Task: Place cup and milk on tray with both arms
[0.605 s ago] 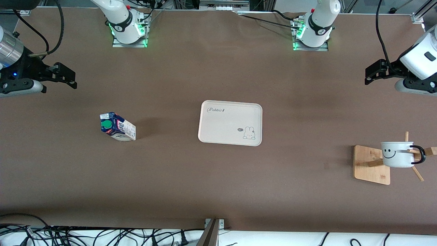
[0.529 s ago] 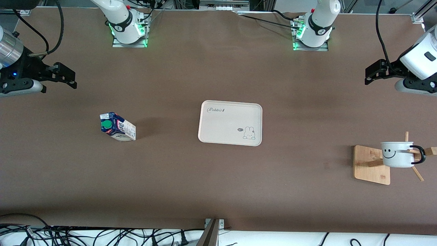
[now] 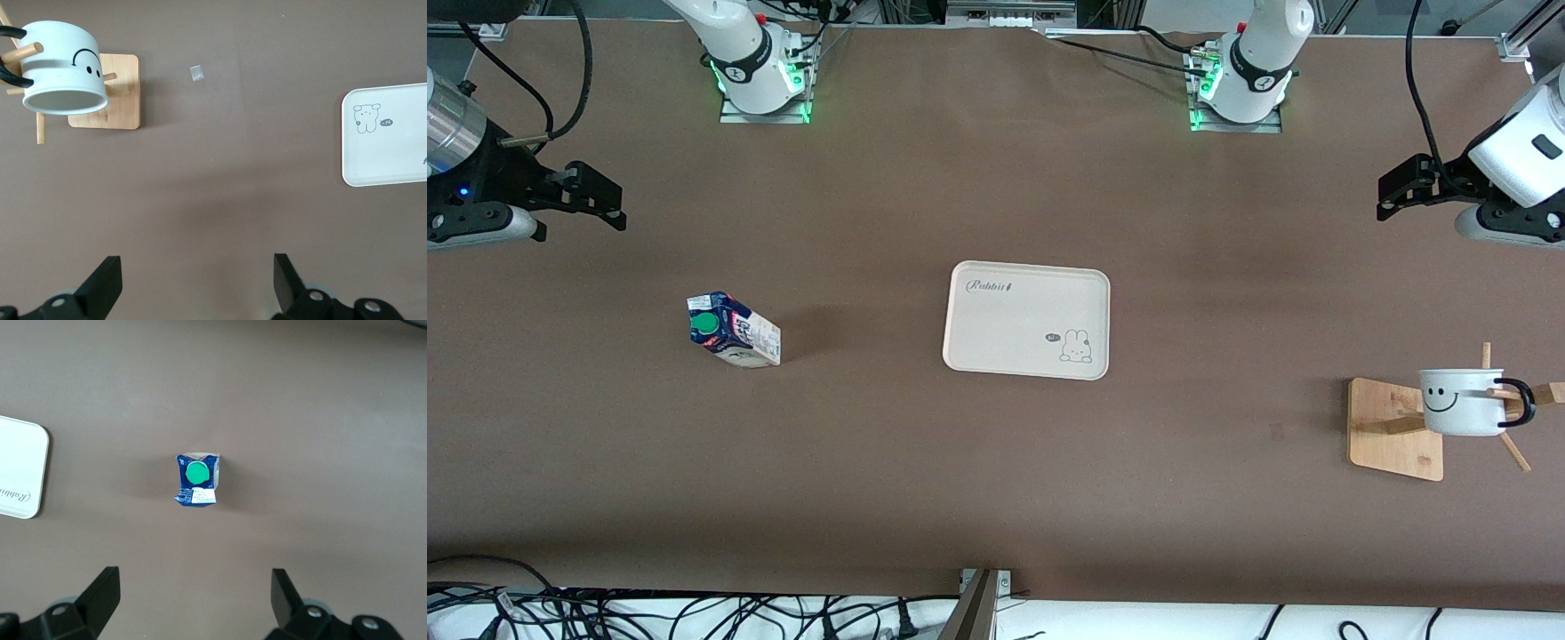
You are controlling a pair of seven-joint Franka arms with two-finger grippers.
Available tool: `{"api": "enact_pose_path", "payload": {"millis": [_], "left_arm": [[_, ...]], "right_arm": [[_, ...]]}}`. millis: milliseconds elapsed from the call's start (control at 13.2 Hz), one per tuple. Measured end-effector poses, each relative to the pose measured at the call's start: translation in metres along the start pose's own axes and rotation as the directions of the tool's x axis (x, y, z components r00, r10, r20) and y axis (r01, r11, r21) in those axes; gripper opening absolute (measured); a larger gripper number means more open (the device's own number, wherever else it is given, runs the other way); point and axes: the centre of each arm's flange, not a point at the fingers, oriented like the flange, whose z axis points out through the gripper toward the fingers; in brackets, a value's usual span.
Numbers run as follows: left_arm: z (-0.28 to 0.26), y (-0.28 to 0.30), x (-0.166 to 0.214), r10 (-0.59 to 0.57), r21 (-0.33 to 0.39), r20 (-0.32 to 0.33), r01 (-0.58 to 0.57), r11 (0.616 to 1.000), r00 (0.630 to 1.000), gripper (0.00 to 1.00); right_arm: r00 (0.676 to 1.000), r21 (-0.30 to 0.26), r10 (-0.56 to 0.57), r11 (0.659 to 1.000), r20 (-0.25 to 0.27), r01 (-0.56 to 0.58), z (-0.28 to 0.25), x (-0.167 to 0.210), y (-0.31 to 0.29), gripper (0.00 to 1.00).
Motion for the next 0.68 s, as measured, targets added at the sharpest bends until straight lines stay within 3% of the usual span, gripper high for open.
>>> {"api": "enact_pose_path", "payload": {"millis": [151, 453, 680], "left_arm": [[0.0, 0.0, 0.0, 0.0, 0.0, 0.0, 0.0, 1.0, 1.0, 1.0], [-0.001, 0.0, 0.0, 0.0, 0.0, -0.001, 0.0, 1.0, 1.0, 1.0], [0.002, 0.002, 0.001, 0.004, -0.001, 0.006, -0.004, 1.0, 1.0, 1.0]], "right_arm": [[1.0, 0.001, 0.011, 1.0, 0.015, -0.011, 0.016, 0.008, 0.007, 1.0], [0.989, -0.003, 0.011, 1.0, 0.147, -0.011, 0.125, 0.048, 0.013, 1.0], [0.983, 0.003, 0.007, 1.0, 0.185, -0.008, 0.173, 0.062, 0.012, 1.0]]}}
